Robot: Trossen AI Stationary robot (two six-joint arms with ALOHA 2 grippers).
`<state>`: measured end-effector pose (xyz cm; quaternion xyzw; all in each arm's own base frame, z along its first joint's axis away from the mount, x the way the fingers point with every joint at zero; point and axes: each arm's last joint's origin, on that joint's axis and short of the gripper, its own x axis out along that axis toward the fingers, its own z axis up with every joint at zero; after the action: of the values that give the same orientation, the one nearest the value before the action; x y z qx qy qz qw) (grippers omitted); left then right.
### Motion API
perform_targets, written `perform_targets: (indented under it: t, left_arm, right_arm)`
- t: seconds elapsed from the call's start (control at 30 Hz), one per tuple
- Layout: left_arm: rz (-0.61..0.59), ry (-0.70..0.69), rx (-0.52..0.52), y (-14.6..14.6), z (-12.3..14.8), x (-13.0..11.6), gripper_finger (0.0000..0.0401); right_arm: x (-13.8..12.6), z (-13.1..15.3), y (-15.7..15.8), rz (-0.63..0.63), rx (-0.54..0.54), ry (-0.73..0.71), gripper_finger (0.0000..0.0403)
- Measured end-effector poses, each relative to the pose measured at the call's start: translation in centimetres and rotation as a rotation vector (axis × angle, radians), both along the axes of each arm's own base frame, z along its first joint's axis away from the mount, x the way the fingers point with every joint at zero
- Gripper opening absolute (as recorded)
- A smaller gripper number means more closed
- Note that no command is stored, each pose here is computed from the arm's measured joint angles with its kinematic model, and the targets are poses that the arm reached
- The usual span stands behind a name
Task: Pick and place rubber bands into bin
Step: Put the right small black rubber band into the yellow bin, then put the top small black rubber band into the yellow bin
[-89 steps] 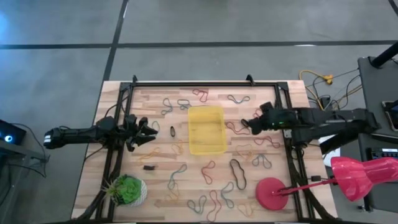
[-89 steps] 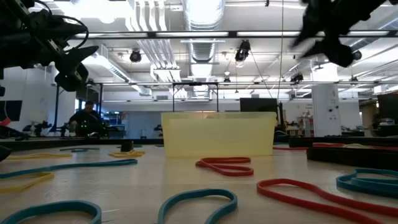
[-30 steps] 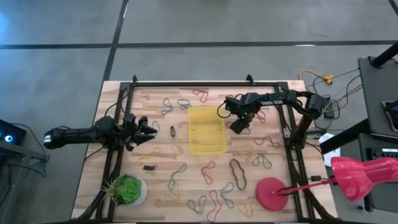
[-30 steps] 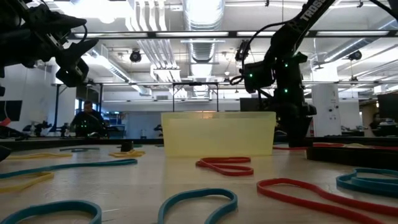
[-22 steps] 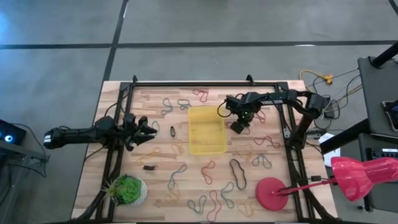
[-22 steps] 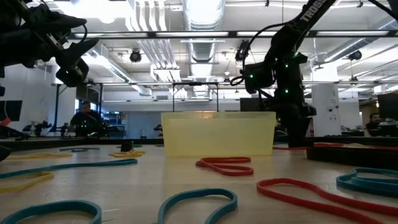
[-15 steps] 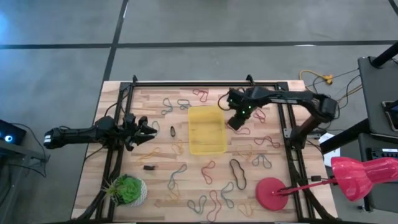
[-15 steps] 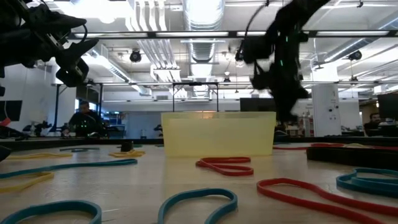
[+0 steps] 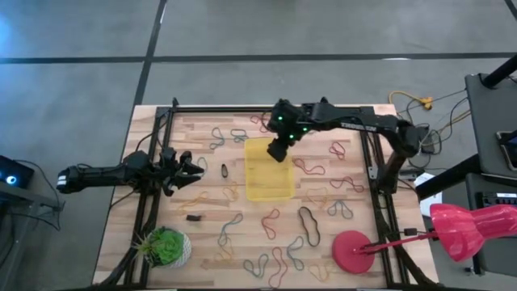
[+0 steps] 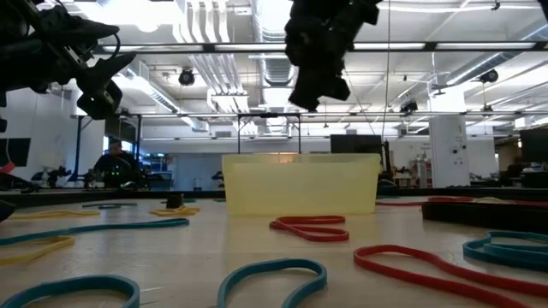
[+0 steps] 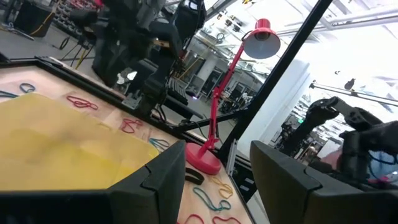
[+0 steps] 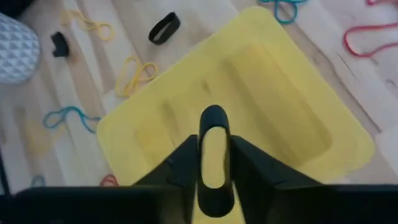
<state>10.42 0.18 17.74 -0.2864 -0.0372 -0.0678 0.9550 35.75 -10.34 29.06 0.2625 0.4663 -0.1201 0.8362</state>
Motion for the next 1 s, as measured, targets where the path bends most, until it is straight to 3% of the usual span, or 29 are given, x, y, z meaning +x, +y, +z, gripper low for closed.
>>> perform_targets:
  t: [0.23, 0.37, 0.63, 0.83, 1.0]
  left_arm:
    - [-0.001, 0.005, -0.011, 0.0, 0.0, 0.0, 0.0164]
    - [-0.021, 0.015, -0.243, 0.0, 0.1, 0.0, 0.0164]
    - [0.035, -0.035, -0.214, 0.2, 0.5, 0.0, 0.0164]
    - [0.266, -0.143, -0.223, 0.9, 1.3, -0.2, 0.0164]
    - [0.353, -0.271, -0.202, 1.1, 2.4, -0.6, 0.0164]
  right_arm:
    - [0.5, 2.0, 1.3, 0.101, -0.142, 0.03, 0.0202]
    - [-0.1, 3.0, 2.2, 0.138, -0.16, 0.015, 0.0228]
    - [-0.7, 3.1, 2.7, 0.109, -0.125, 0.049, 0.0235]
    - [-0.6, 3.0, 3.2, 0.106, -0.115, 0.05, 0.0227]
    - [-0.5, 3.0, 3.9, 0.117, -0.11, 0.05, 0.0226]
